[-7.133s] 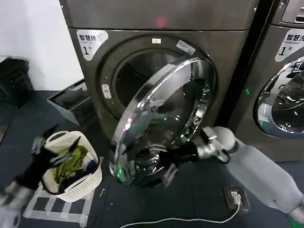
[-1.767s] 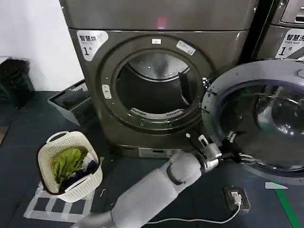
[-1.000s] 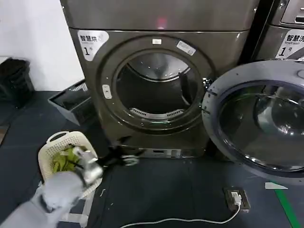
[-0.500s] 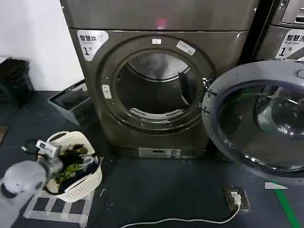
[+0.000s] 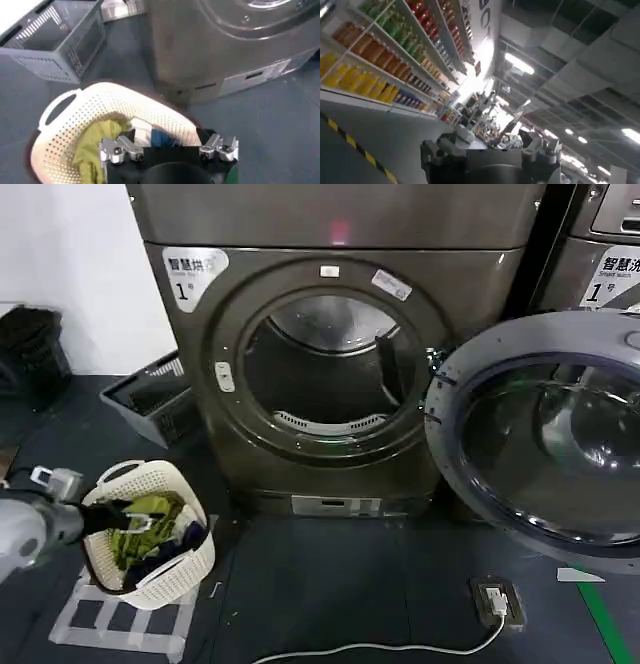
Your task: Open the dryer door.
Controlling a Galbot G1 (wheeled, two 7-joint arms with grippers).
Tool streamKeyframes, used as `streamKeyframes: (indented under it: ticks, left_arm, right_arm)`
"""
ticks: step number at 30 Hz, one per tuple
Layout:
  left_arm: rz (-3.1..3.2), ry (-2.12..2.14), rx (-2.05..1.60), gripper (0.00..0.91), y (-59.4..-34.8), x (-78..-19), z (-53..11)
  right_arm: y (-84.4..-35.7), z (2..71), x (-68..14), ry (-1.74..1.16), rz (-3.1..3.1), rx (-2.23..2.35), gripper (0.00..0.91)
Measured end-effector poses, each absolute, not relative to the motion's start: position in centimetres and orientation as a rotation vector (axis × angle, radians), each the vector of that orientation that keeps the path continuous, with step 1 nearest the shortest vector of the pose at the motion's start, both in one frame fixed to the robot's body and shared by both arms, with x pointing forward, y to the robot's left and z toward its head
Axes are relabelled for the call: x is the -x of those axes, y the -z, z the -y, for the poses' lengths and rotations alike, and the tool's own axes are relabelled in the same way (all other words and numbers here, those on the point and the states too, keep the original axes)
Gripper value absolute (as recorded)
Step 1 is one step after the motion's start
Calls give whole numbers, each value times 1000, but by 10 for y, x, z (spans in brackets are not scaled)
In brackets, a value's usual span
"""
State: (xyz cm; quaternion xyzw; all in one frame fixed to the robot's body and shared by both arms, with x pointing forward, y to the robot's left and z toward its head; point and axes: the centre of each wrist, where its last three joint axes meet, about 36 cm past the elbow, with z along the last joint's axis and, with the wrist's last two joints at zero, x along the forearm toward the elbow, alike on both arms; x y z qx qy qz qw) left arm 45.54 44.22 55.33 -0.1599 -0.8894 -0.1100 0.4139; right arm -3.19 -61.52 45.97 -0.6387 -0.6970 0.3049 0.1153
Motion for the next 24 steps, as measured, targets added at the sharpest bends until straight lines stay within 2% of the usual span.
streamKeyframes:
  ticks: [4, 12, 18, 24]
  left_arm:
    - [2197, 333, 415, 907, -555, -459, -452]
    - [2150, 380, 474, 907, -532, -500, -430]
    - [2112, 488, 521, 907, -529, -529, -411]
    - [2042, 620, 553, 907, -536, -539, -422]
  right_arm:
    - [-451, 612, 30, -896, 2061, 1860, 907]
    - [-449, 610, 37, -899, 2050, 1857, 907]
    - [-447, 609, 40, -897, 2050, 1856, 907]
    - [-444, 609, 38, -906, 2069, 1852, 907]
